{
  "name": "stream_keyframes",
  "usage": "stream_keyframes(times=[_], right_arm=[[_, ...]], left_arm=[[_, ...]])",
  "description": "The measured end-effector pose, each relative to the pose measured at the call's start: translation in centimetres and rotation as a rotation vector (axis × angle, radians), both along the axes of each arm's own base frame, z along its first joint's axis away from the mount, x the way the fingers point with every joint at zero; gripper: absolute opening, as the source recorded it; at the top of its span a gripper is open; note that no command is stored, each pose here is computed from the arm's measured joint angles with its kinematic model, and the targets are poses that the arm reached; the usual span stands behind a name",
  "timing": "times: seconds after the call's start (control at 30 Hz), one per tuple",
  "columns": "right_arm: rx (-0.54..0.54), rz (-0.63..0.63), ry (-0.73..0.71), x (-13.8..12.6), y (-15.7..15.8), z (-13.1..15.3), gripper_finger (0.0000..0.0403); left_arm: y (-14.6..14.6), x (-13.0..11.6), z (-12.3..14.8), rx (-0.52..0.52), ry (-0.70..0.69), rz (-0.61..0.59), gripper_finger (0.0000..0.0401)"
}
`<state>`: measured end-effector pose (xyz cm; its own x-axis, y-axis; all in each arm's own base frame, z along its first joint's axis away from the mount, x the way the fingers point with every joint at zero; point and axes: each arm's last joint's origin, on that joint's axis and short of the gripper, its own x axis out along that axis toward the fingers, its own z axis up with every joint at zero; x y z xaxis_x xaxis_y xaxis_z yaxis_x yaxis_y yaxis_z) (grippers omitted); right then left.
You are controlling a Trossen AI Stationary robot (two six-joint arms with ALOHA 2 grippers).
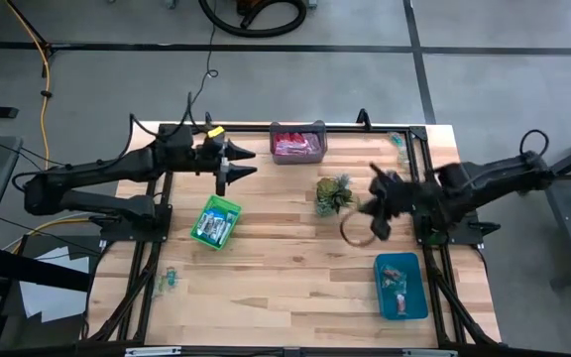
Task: Sort candy
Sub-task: Put the transparent candy into the blue bin
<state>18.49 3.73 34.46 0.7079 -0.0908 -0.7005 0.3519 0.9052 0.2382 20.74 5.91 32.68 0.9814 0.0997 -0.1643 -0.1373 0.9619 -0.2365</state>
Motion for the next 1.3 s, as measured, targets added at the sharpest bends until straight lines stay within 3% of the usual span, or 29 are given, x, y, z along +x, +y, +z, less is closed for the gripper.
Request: stream_keyframes(times=[0.17, 0.3, 0.53, 0.73, 0.83, 1.03, 1.3], right_arm=[[0.117, 0.011, 0.172, -2.1, 3.7, -1.4, 0.0001], [0.227, -0.007, 0.253, -3.8, 6.8, -4.5, 0.0001], [0.605, -0.110, 0.459, -7.1, 11.1, -11.9, 0.0001], [0.864, -0.090, 0.438, -8.1, 13.3, -13.8, 0.0001], [0.898, -0.070, 0.424, -8.2, 13.5, -14.4, 0.0001], [0.916, -0.183, 0.437, -8.2, 12.9, -15.6, 0.0015], [0.990, -0.232, 0.562, -8.5, 13.1, -15.6, 0.0084]], left_arm=[[0.2, 0.8, -0.8, -0.043, 0.039, 0.004, 0.0216], [0.4, 1.5, -1.4, -0.082, 0.061, 0.010, 0.0216], [0.6, 2.3, -2.3, -0.146, 0.090, 0.023, 0.0216], [0.6, 2.3, -2.3, -0.158, 0.088, 0.025, 0.0216], [0.6, 2.3, -2.3, -0.158, 0.088, 0.025, 0.0216], [0.6, 2.4, -2.2, -0.157, 0.076, 0.025, 0.0216], [0.6, 2.4, -2.1, -0.179, 0.069, 0.029, 0.0216]])
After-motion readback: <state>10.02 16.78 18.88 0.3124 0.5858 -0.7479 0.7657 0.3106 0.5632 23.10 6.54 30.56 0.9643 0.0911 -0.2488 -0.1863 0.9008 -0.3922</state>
